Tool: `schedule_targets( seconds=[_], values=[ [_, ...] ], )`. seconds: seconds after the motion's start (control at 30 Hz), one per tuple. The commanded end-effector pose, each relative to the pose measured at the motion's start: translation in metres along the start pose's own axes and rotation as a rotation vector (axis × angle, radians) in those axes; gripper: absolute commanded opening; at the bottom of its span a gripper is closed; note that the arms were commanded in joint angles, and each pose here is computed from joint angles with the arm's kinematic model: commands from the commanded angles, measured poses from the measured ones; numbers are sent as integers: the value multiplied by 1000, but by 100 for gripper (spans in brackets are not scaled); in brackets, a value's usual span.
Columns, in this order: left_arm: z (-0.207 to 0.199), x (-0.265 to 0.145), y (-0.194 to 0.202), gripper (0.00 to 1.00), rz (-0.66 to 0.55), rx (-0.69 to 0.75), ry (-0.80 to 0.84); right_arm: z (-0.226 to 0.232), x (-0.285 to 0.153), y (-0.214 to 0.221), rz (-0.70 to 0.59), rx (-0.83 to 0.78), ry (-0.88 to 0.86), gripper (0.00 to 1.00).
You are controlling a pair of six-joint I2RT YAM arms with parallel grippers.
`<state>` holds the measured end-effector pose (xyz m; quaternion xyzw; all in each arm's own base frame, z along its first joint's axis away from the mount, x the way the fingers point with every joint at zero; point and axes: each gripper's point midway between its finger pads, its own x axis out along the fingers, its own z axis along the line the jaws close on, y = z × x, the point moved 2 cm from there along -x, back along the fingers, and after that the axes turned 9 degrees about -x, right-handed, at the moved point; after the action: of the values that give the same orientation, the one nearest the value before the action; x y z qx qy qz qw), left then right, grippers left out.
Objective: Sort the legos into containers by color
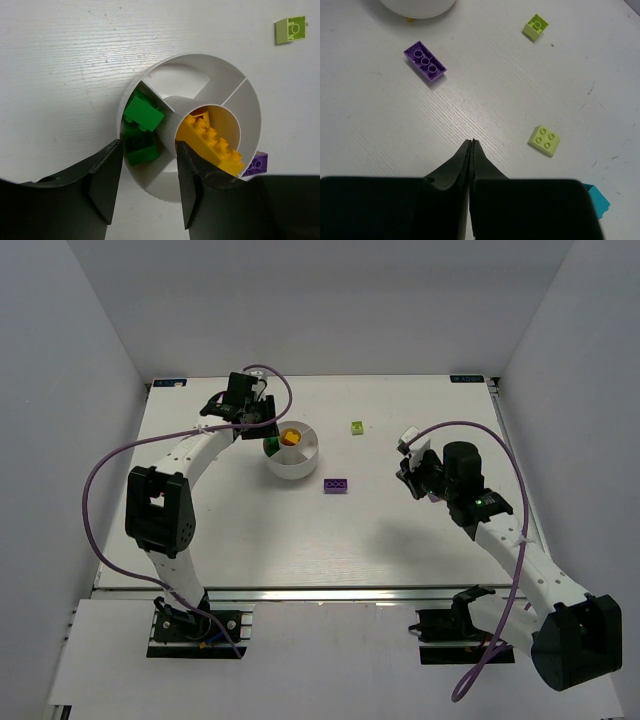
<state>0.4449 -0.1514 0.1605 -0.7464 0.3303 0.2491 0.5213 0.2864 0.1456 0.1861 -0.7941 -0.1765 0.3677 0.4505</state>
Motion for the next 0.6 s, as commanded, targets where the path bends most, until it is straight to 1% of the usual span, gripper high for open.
schedule_targets(
  seconds=[0.0,0.07,0.1,0.13,0.17,0.2,0.23,0.27,0.3,0.37,0.4,0.43,0.47,0.5,0.53,0.57],
  values=[
    [-6,-7,-19,57,-47,13,16,-2,1,-3,-22,5,3,0],
    [-7,-15,-27,52,-75,13,10,-3,1,-2,-18,7,5,0],
    [-9,-19,-30,47,-87,14,18,-4,1,-1,-16,8,7,4],
    [-4,-26,-39,30,-133,10,-24,-7,0,-1,-14,13,18,23],
    [-8,-43,-50,20,-183,7,-12,-9,0,-2,-12,32,28,61],
    [-7,-49,-49,12,-196,5,-14,-11,0,0,-6,43,35,82],
    [-9,-60,-55,3,-237,4,0,-14,0,0,-1,66,50,89],
    [-9,-75,-52,0,-261,2,15,-16,2,4,15,85,51,89],
    [-12,-85,-52,0,-289,2,41,-20,2,6,23,102,62,89],
    [-20,-109,-36,1,-304,16,146,-28,6,11,58,160,59,89],
    [-24,-117,-26,6,-302,32,198,-27,6,17,92,190,43,86],
    [-28,-124,-15,31,-301,45,256,-31,12,17,109,214,26,63],
    [-38,-134,0,47,-279,67,359,-33,14,20,130,246,22,43],
    [-39,-146,19,61,-300,88,431,-44,12,27,155,282,46,23],
    [-41,-151,29,70,-299,108,482,-46,12,33,189,313,39,0],
    [-45,-157,42,79,-286,127,538,-58,16,37,213,349,51,0]
  ],
)
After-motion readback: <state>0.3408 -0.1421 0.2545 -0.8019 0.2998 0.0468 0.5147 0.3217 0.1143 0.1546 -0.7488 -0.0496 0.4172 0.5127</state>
